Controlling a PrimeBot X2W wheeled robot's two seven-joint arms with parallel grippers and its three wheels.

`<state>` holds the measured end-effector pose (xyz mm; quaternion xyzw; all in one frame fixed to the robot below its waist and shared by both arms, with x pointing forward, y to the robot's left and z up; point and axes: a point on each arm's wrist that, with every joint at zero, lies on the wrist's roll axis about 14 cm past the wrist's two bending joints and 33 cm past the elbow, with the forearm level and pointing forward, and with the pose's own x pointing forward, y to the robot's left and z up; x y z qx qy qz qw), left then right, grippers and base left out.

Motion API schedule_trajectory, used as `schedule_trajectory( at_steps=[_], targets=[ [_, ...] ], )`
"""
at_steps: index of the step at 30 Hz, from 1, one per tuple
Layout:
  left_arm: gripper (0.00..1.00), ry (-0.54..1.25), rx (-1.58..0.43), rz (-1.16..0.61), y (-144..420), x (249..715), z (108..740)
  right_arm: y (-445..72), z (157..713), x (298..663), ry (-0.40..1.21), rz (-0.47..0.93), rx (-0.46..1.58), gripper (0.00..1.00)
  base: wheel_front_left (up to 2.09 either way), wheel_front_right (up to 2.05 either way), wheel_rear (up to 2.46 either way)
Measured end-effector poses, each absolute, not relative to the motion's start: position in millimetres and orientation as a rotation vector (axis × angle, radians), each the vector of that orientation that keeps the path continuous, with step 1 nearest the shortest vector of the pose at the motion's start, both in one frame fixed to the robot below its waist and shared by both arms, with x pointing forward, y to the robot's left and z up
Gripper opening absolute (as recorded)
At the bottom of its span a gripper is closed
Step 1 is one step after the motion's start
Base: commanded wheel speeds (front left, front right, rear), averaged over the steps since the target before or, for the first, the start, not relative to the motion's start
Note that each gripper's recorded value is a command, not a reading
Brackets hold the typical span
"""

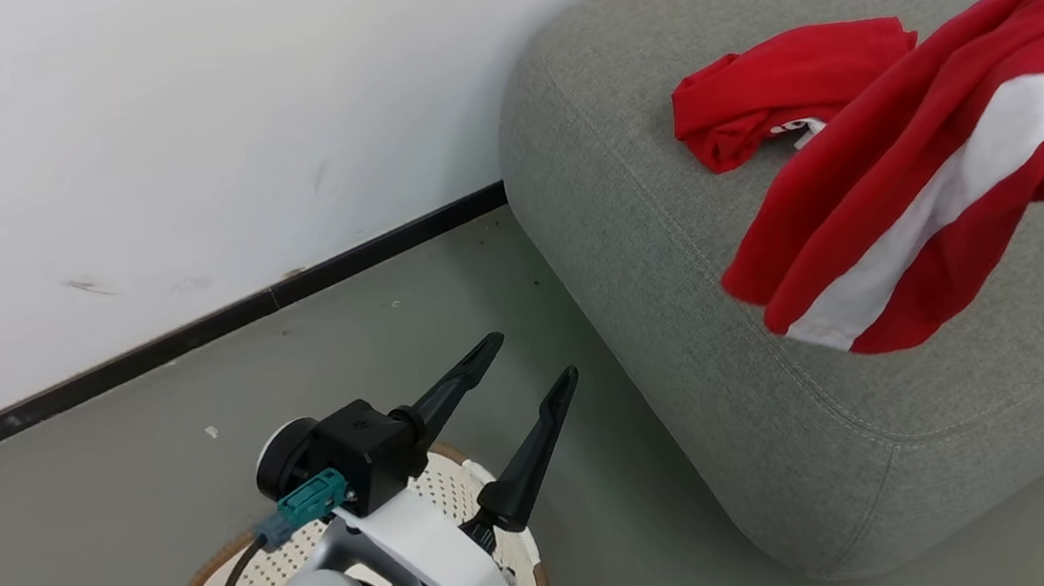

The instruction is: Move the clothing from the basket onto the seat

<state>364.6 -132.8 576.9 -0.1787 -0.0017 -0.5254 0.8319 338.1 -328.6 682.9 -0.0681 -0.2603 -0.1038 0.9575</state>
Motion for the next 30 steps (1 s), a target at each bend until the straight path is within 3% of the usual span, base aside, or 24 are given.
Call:
schedule_trajectory(
  at_steps=[22, 30],
  targets=[
    [1.00, 0.098, -0.357, -1.060, -110.5, 394.4, 535.1, -410.5, 694.6, 392.1, -0.475, -0.356, -0.168, 0.00, 0.00, 0.00, 0.00],
    [1.00, 0.148, -0.372, -1.020, -100.3, 409.4, 515.1, -442.4, 674.1, 413.4, -0.387, -0.435, -0.192, 0.00, 0.00, 0.00, 0.00]
  ],
)
